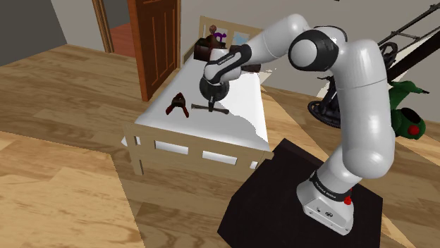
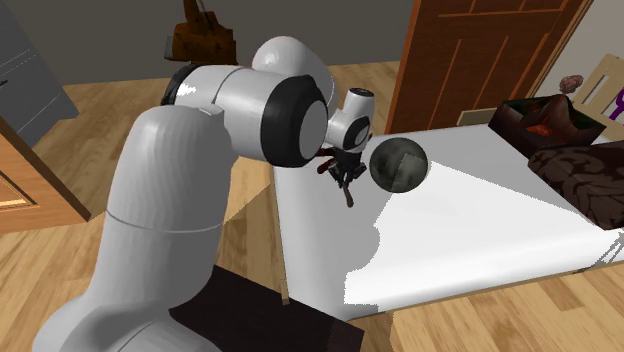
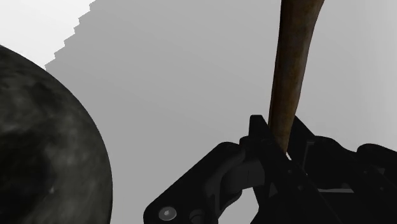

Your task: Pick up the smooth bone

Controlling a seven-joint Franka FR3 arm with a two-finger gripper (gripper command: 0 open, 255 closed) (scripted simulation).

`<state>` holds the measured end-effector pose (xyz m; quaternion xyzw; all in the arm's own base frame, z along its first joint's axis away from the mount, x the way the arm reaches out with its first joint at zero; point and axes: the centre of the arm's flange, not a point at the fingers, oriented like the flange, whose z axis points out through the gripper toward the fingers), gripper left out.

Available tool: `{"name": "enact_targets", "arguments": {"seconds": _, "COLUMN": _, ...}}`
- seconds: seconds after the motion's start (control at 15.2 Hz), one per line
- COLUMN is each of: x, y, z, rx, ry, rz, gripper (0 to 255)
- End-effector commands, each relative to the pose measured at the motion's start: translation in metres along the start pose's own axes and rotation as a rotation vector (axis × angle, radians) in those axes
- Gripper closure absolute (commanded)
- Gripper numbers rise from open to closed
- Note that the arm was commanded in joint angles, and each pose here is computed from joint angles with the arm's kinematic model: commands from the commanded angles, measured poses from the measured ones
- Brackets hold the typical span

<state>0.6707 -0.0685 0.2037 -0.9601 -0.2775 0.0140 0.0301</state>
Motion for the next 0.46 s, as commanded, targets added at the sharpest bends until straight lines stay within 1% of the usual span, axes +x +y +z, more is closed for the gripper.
{"name": "enact_targets", "arguments": {"seconds": 0.0, "x": -0.001, "y": -0.001, "z": -0.010, "rx": 0.000, "ry": 0.000, "rz": 0.000, "gripper": 255}}
{"name": "enact_targets", "arguments": {"seconds": 0.26, "x": -0.001, "y": -0.003, "z": -0.031, "rx": 0.000, "ry": 0.000, "rz": 0.000, "gripper": 255}}
{"name": "enact_targets", "arguments": {"seconds": 0.4, "x": -0.001, "y": -0.003, "z": -0.032, "rx": 0.000, "ry": 0.000, "rz": 0.000, "gripper": 255}}
